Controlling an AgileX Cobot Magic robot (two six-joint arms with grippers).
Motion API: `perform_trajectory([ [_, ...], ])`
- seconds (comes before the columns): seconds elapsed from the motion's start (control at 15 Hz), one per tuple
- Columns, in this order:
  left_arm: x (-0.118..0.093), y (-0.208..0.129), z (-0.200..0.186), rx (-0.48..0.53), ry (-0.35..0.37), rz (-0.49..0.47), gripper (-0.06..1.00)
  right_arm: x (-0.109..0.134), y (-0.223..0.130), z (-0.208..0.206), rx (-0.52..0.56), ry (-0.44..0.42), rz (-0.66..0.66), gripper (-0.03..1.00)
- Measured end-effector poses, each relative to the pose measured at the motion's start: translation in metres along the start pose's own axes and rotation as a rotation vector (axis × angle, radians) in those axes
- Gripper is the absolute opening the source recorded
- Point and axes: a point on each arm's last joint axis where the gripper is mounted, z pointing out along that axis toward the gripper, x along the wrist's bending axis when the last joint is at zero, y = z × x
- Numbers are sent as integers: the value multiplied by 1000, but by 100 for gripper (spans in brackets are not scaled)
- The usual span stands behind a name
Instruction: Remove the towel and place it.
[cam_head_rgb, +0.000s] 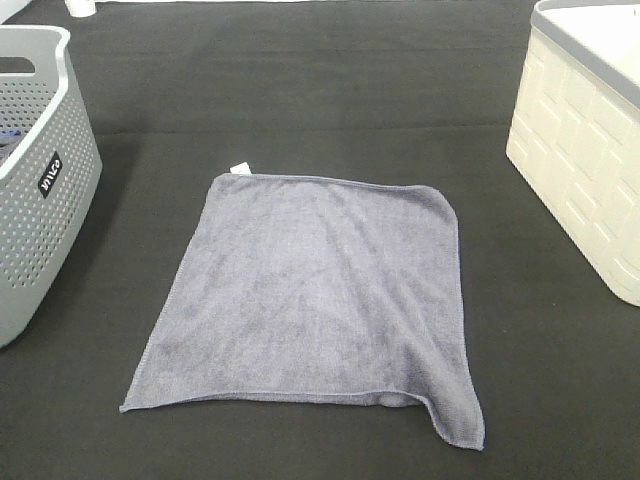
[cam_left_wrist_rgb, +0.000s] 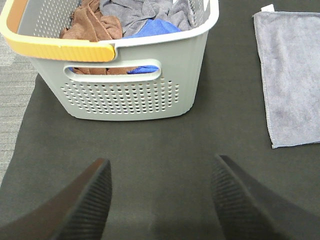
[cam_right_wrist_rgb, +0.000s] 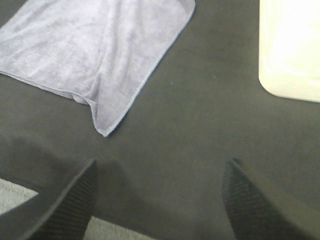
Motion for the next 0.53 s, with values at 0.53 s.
perform_trajectory([
  [0.53,-15,-10,13,-84,-149,32,56,3,-19,2,-62,50,-87,68],
])
